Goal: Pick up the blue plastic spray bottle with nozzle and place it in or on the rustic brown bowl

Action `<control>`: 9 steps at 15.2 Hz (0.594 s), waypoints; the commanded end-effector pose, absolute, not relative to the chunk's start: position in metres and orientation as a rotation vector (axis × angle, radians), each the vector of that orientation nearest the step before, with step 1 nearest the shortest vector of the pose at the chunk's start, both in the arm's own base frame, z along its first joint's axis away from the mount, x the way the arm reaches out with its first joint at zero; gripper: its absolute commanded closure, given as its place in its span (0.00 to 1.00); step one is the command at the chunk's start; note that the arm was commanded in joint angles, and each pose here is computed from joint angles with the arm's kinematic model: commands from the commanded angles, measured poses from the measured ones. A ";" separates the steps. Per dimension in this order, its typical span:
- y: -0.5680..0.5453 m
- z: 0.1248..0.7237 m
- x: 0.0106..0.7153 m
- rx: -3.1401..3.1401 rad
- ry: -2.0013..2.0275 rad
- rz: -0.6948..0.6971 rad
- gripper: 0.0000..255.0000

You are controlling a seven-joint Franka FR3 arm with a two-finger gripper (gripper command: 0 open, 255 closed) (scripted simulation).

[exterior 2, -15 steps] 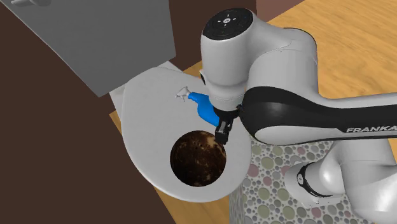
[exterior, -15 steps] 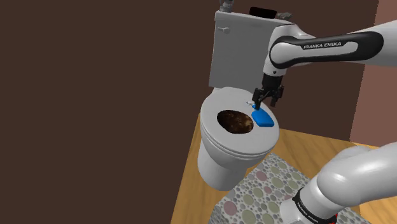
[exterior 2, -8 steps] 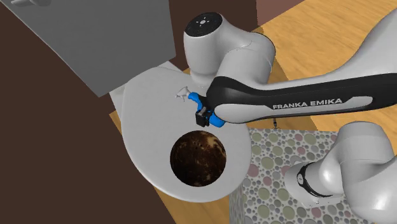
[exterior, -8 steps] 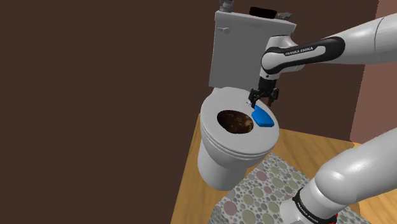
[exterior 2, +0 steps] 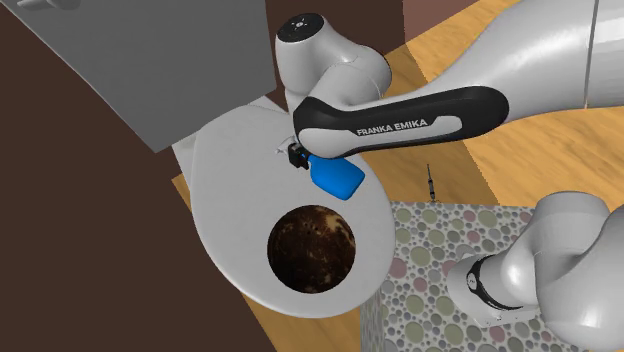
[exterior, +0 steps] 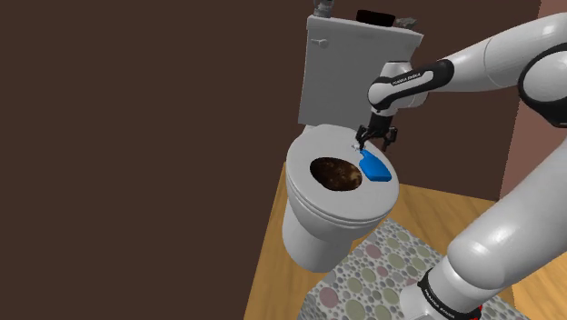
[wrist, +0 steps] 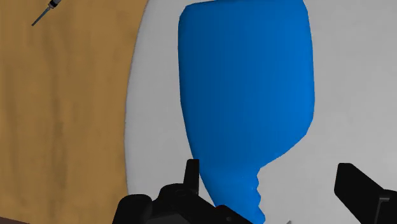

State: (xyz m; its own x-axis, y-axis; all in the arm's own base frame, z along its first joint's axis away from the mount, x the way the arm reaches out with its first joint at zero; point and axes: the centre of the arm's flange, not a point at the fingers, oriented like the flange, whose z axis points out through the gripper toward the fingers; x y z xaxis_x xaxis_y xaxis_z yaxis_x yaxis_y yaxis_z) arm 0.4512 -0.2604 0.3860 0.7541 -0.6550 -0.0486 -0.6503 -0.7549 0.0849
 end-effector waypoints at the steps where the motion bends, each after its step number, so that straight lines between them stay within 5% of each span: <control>1: -0.284 0.375 0.455 2.848 -1.150 -0.099 0.00; 9: -0.296 0.334 0.454 2.832 -1.183 -0.091 0.00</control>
State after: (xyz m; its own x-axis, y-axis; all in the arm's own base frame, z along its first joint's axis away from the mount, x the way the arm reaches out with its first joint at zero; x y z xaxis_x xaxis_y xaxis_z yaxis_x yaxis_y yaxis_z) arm 0.4555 -0.2953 0.3387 0.7020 -0.7116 -0.0282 -0.7074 -0.7013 0.0881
